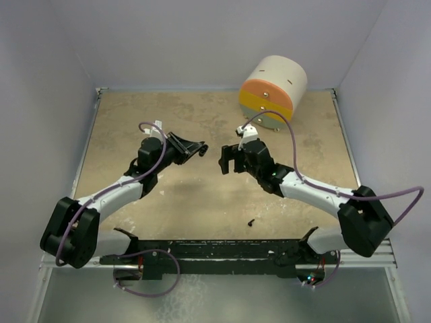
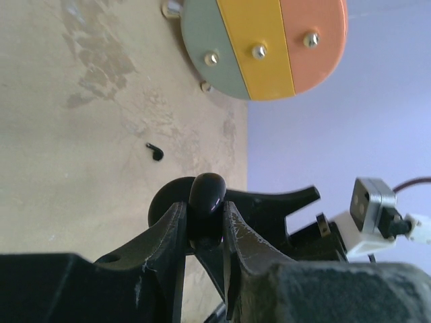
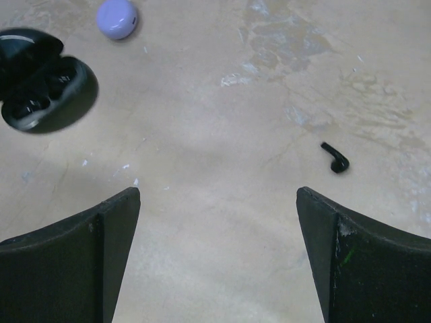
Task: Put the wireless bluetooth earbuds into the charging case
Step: Open the charging case, then pick up the earbud from the center of the board.
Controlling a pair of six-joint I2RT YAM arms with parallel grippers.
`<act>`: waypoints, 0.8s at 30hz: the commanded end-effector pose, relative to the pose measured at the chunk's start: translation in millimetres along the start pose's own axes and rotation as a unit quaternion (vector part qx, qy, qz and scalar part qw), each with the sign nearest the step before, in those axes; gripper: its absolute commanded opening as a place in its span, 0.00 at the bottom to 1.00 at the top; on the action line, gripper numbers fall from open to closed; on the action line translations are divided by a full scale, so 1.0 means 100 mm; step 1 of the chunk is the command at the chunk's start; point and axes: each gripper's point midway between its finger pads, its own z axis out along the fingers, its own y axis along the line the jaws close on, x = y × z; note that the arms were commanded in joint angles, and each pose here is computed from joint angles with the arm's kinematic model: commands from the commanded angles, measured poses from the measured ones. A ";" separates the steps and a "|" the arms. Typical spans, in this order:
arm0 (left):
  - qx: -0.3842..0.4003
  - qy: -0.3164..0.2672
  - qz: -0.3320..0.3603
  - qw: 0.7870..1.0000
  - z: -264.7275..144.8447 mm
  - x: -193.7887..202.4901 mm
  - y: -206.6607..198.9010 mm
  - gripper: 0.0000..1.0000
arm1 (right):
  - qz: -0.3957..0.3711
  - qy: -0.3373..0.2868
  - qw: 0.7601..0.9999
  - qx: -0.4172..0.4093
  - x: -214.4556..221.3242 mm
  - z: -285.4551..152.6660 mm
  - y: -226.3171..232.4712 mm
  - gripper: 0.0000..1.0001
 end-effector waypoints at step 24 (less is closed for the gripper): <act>-0.011 -0.122 0.016 0.992 -0.40 -0.40 -0.04 0.00 | 0.089 0.075 0.976 0.184 0.29 -0.03 -0.95 0.97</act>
